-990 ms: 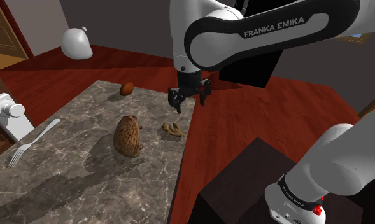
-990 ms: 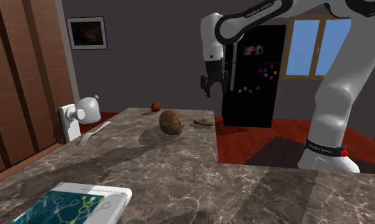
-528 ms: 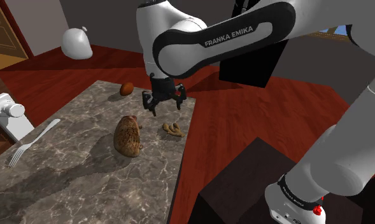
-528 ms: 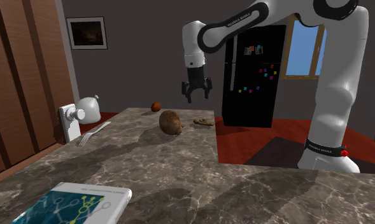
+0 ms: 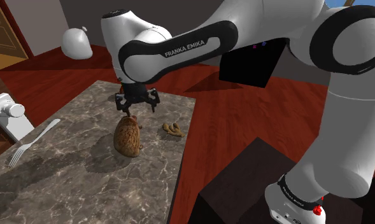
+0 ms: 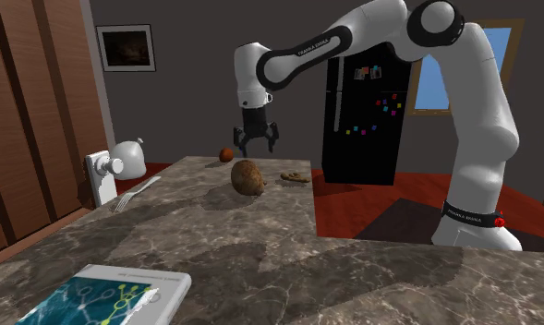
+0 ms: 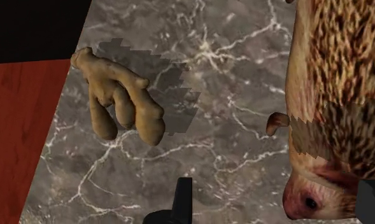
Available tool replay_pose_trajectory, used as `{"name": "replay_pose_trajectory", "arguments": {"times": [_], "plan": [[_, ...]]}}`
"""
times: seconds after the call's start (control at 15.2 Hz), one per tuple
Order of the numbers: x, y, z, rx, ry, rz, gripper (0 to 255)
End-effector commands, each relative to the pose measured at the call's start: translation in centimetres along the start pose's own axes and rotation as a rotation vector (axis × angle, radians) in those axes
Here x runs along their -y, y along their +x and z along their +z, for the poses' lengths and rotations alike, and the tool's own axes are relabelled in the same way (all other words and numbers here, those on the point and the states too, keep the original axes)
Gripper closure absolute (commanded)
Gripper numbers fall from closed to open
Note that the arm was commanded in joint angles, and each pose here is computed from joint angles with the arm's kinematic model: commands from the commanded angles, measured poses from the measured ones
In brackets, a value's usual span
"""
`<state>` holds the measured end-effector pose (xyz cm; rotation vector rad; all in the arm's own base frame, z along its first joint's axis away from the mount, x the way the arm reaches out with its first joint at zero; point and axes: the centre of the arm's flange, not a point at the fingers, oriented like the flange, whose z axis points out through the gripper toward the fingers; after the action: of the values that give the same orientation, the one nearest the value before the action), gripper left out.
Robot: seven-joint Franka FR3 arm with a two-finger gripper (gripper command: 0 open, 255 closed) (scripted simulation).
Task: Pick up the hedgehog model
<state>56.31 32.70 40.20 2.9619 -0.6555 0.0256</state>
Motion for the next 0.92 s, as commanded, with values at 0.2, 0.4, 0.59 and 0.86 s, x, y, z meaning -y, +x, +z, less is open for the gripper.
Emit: {"name": "replay_pose_trajectory", "arguments": {"times": [0.2, 0.4, 0.59, 0.86], "plan": [[5.2, 2.7, 1.0, -0.018, 0.013, 0.043, 0], [5.4, 2.6, 2.6, -0.018, 0.013, 0.043, 0], [5.6, 2.5, 4.2, -0.018, 0.013, 0.043, 0], [5.7, 2.4, 5.0, -0.018, 0.013, 0.043, 255]]}}
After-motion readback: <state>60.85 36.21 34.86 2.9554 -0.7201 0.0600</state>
